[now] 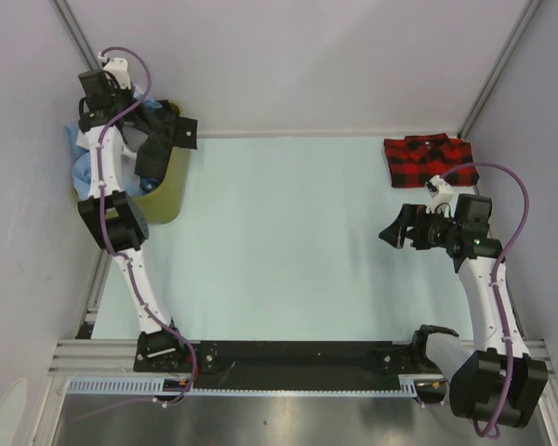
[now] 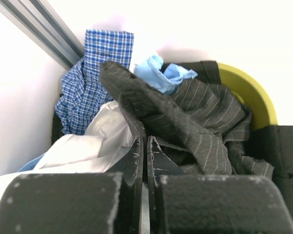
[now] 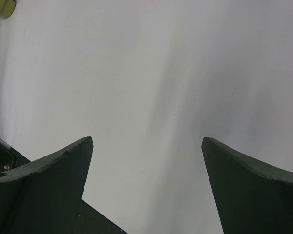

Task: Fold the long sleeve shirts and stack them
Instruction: Grab the shirt from the pile

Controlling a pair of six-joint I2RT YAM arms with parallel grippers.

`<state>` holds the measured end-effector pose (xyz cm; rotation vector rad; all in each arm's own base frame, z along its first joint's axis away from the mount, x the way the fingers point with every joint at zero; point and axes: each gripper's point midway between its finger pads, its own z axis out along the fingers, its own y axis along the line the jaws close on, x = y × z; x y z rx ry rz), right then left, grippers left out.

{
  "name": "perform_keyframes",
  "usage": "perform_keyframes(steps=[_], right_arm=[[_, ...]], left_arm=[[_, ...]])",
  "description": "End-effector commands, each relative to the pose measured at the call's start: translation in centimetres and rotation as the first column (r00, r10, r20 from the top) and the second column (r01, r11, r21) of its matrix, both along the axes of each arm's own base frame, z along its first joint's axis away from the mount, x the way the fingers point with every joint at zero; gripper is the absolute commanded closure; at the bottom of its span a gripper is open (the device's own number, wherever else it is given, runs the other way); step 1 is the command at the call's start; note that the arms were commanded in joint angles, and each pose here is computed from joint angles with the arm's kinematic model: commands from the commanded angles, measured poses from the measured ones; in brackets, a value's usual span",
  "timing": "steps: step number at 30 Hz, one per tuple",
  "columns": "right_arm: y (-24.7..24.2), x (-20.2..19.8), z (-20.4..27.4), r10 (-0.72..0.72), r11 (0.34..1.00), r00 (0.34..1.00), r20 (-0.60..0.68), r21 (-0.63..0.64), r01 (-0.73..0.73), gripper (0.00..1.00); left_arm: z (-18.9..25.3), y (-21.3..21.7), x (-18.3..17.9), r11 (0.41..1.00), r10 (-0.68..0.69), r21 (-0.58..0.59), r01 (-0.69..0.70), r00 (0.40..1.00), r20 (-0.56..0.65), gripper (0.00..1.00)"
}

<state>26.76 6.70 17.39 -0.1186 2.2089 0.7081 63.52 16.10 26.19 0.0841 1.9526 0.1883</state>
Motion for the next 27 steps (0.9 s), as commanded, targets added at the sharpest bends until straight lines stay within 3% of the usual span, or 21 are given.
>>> perform_keyframes(steps=[1,6,13,16,21,27], right_arm=[[-0.2,0.4,0.7,-0.006,1.000,0.999,0.039,-0.005,0.006,0.00],[-0.1,0.1,1.1,-0.006,1.000,0.998,0.061,-0.008,0.007,0.00],[0.0,0.0,1.4,-0.004,1.000,0.997,0.079,-0.007,0.005,0.00],[0.1,-0.1,1.6,0.001,1.000,0.996,0.093,-0.006,0.000,0.00],[0.3,-0.3,1.8,0.009,1.000,0.995,0.100,0.001,-0.009,0.00],[0.4,-0.5,2.2,0.010,1.000,0.993,0.120,-0.002,-0.010,0.00]], left_arm=[[16.0,-0.7,-2.8,0.998,-0.004,0.053,-0.015,0.941,0.338,1.00],[17.7,-1.4,-5.1,0.999,0.029,-0.026,-0.022,0.937,0.347,1.00],[20.1,-4.5,-8.4,0.996,-0.031,-0.072,0.059,0.941,0.338,1.00],[23.8,-4.9,-10.5,0.996,-0.005,-0.081,0.041,0.915,0.403,1.00],[31.1,-3.7,-14.7,0.995,0.103,-0.067,-0.079,0.829,0.550,1.00],[40.0,-4.2,-20.3,0.992,0.100,-0.028,-0.121,0.646,0.757,1.00]])
